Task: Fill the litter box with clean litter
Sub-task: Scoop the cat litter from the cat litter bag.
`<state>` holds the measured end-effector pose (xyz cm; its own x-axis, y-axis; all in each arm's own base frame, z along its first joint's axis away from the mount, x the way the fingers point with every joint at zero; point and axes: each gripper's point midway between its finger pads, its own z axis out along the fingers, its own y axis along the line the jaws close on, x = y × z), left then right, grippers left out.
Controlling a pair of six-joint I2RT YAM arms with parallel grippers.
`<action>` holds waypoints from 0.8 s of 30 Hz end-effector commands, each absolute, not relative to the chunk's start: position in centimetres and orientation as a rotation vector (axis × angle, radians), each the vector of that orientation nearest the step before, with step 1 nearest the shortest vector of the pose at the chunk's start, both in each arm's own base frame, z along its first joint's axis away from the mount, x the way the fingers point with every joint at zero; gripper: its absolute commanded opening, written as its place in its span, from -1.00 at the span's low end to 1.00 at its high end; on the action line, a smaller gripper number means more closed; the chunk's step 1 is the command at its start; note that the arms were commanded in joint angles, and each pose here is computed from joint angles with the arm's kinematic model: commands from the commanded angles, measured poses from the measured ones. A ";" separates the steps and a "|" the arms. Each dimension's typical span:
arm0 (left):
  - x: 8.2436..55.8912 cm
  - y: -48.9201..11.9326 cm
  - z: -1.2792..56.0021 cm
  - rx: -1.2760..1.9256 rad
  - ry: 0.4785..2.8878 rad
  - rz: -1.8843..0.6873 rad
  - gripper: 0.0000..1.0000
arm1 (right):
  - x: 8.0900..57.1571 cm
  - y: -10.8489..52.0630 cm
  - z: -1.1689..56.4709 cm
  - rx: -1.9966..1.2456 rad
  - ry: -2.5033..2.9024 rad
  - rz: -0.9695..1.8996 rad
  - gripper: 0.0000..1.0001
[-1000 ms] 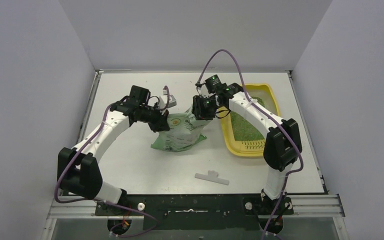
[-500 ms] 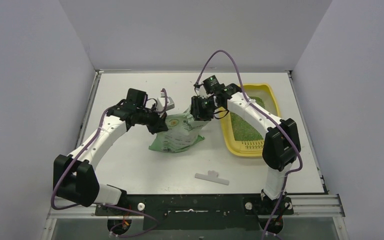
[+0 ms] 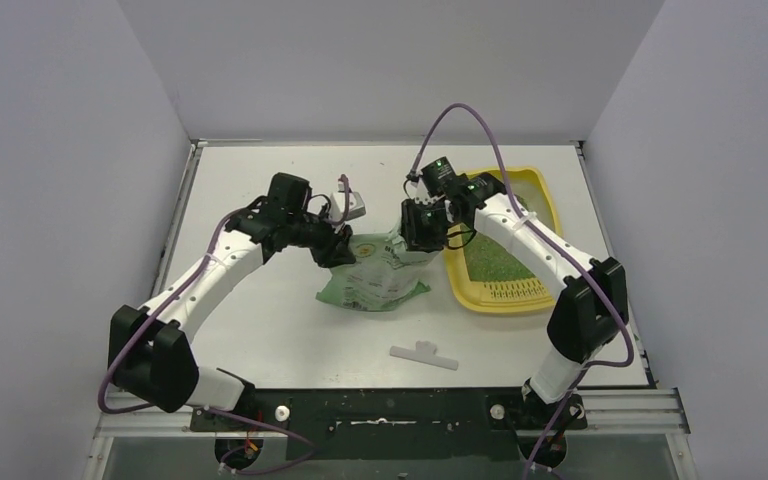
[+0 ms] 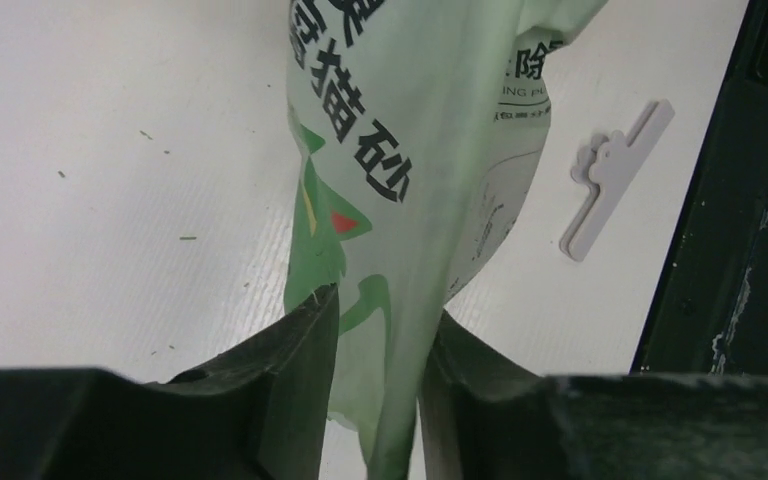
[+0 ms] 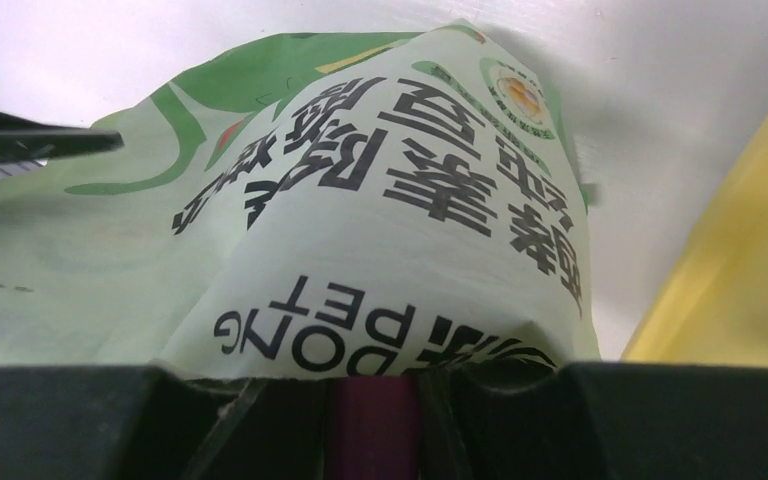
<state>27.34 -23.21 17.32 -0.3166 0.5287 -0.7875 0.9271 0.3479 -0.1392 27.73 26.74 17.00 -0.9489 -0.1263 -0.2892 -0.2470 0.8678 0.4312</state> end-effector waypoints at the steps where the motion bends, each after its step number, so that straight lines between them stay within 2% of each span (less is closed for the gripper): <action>1: 29.6 -23.3 19.7 1.087 1.949 -0.760 -0.24 | 27.7 27.0 15.1 -0.287 2.796 0.714 -1.00; 2: 29.3 -23.0 19.5 1.041 1.977 -0.757 -0.17 | 27.8 27.4 14.6 -0.286 2.793 0.749 -1.00; 3: 28.9 -22.6 19.2 0.980 2.005 -0.768 -0.02 | 28.0 27.8 14.3 -0.284 2.786 0.791 -1.00; 5: 28.4 -22.2 19.2 0.868 1.990 -0.791 0.51 | 28.3 28.0 13.7 -0.273 2.793 0.824 -1.00; 6: 28.3 -22.0 19.5 0.826 1.960 -0.795 0.66 | 28.4 28.0 13.4 -0.273 2.802 0.819 -1.00; 10: 27.6 -20.1 21.2 0.627 1.888 -0.758 0.75 | 28.7 27.8 13.0 -0.268 2.809 0.846 -1.00; 14: 29.1 -14.9 22.4 0.179 1.831 -0.577 0.94 | 28.9 27.4 12.8 -0.253 2.807 0.874 -1.00; 17: 29.8 -11.8 20.6 -0.069 1.901 -0.497 0.94 | 28.9 27.6 13.0 -0.257 2.798 0.901 -1.00; 19: 30.1 -10.4 18.4 -0.231 1.990 -0.475 0.87 | 28.7 27.7 13.1 -0.260 2.795 0.915 -1.00; 22: 30.6 -9.7 15.1 -0.386 2.111 -0.514 0.47 | 28.6 27.6 13.3 -0.259 2.789 0.920 -1.00; 24: 31.0 -10.2 13.6 -0.436 2.168 -0.567 0.34 | 28.5 27.6 13.4 -0.257 2.786 0.921 -1.00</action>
<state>29.99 -10.63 16.10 -0.5365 -0.3182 -0.7816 0.0722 0.9055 -0.4182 29.48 27.52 14.67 -0.9617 -0.0763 -0.2633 -0.2203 0.7869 0.5764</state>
